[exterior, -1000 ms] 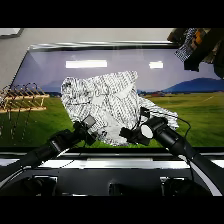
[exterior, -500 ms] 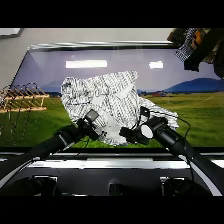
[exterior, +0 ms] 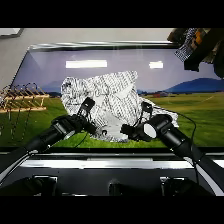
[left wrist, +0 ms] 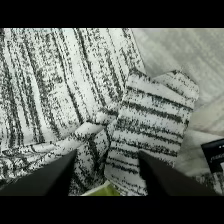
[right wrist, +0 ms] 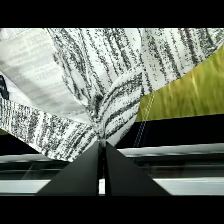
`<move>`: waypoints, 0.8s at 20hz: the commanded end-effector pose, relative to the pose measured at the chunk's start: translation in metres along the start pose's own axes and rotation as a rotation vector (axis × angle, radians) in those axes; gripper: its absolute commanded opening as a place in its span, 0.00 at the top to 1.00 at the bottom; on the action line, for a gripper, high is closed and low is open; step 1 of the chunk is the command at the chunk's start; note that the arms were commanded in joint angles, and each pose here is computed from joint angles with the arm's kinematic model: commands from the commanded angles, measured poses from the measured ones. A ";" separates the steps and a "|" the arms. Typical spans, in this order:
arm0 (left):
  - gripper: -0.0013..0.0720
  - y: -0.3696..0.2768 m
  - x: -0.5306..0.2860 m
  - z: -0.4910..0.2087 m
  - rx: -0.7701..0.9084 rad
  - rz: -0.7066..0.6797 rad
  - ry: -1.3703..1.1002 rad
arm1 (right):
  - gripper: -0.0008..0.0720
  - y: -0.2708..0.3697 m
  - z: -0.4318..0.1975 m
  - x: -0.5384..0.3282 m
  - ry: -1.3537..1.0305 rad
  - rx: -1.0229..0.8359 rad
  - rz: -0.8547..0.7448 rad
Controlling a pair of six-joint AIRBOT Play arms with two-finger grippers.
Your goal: Fold the clothes and pants, and hang the long-sleeved shirts on hangers.
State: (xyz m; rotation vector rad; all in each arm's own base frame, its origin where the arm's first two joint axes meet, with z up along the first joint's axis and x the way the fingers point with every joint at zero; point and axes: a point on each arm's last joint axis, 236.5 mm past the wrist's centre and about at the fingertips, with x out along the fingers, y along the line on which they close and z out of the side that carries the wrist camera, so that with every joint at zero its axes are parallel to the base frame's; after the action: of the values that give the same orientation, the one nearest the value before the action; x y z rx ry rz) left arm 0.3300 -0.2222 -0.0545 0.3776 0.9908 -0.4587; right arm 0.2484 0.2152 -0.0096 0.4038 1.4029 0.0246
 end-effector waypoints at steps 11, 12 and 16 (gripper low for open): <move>0.19 -0.062 0.009 -0.031 0.098 0.044 0.171 | 0.94 -0.005 -0.001 -0.003 0.004 -0.010 -0.024; 0.19 -0.066 0.012 -0.029 0.104 0.042 0.172 | 0.94 -0.005 -0.001 -0.003 0.004 -0.010 -0.023; 0.19 -0.068 0.031 -0.028 0.126 0.062 0.200 | 0.94 -0.005 -0.001 -0.003 0.005 -0.009 -0.022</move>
State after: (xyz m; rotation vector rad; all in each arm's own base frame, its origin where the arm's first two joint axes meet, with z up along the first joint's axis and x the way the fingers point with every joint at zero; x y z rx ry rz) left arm 0.2843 -0.2681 -0.0904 0.5475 1.1313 -0.4476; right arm 0.2459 0.2099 -0.0083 0.3783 1.4113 0.0133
